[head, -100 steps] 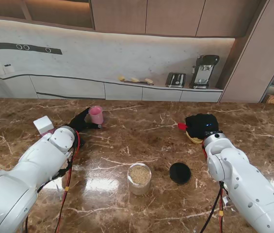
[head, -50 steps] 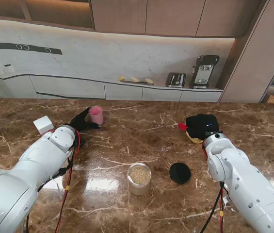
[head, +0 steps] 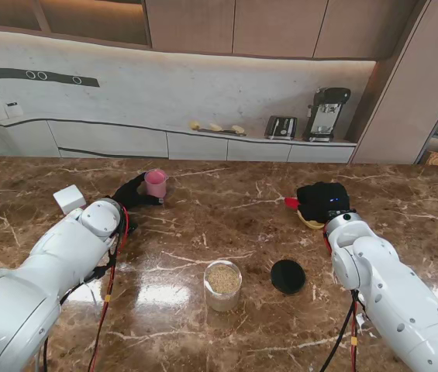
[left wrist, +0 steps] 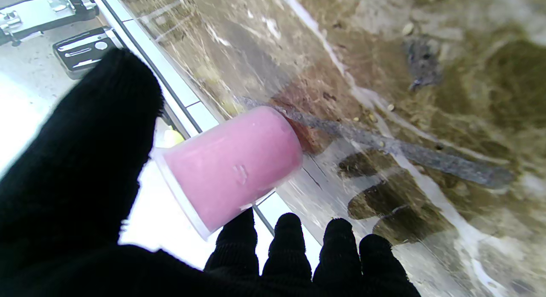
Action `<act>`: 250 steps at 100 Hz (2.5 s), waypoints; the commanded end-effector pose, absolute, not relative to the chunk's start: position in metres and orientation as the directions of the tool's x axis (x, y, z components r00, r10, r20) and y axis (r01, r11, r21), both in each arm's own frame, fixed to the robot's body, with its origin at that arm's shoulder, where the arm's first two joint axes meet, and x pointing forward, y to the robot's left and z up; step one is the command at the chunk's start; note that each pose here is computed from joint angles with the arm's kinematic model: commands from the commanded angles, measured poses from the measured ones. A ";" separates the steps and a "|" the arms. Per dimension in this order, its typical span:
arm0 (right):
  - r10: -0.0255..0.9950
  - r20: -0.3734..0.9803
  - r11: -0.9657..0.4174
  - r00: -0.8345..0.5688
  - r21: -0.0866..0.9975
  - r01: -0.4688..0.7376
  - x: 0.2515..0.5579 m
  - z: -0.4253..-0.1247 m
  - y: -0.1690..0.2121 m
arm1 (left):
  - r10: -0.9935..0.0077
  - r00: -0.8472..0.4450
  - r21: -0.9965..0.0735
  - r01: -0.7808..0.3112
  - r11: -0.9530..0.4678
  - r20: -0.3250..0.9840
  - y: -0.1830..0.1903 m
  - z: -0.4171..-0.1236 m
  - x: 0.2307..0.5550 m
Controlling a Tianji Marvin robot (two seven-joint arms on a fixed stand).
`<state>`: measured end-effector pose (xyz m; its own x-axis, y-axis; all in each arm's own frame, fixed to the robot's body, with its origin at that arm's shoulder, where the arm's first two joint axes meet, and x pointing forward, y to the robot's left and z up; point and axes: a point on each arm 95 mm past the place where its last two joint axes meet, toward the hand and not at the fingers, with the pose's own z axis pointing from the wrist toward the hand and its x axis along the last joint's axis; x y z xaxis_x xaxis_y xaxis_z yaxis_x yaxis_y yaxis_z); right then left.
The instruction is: Measure grain into the airtight container
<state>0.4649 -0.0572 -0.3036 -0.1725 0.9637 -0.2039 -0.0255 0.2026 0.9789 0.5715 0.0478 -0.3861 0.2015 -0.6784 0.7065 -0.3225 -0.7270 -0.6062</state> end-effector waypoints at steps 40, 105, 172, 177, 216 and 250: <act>0.964 -0.207 0.209 -0.167 0.978 -0.008 0.464 -0.306 -0.061 | -0.661 0.234 -0.592 -0.306 -0.746 0.713 0.036 -0.390 0.571; 0.966 -0.204 0.206 -0.158 0.978 -0.004 0.462 -0.306 -0.064 | -0.650 0.261 -0.586 -0.287 -0.758 0.713 0.033 -0.393 0.569; 0.968 -0.196 0.198 -0.156 0.980 -0.001 0.460 -0.307 -0.064 | -0.622 0.292 -0.576 -0.233 -0.783 0.727 0.032 -0.392 0.570; 0.968 -0.196 0.198 -0.155 0.980 -0.002 0.460 -0.307 -0.064 | -0.621 0.292 -0.576 -0.234 -0.784 0.727 0.032 -0.392 0.570; 0.970 -0.193 0.195 -0.148 0.981 -0.003 0.459 -0.308 -0.066 | -0.644 0.268 -0.572 -0.303 -0.762 0.717 0.032 -0.397 0.567; 0.971 -0.190 0.191 -0.145 0.982 -0.003 0.458 -0.308 -0.068 | -0.668 0.250 -0.575 -0.356 -0.737 0.701 0.023 -0.402 0.563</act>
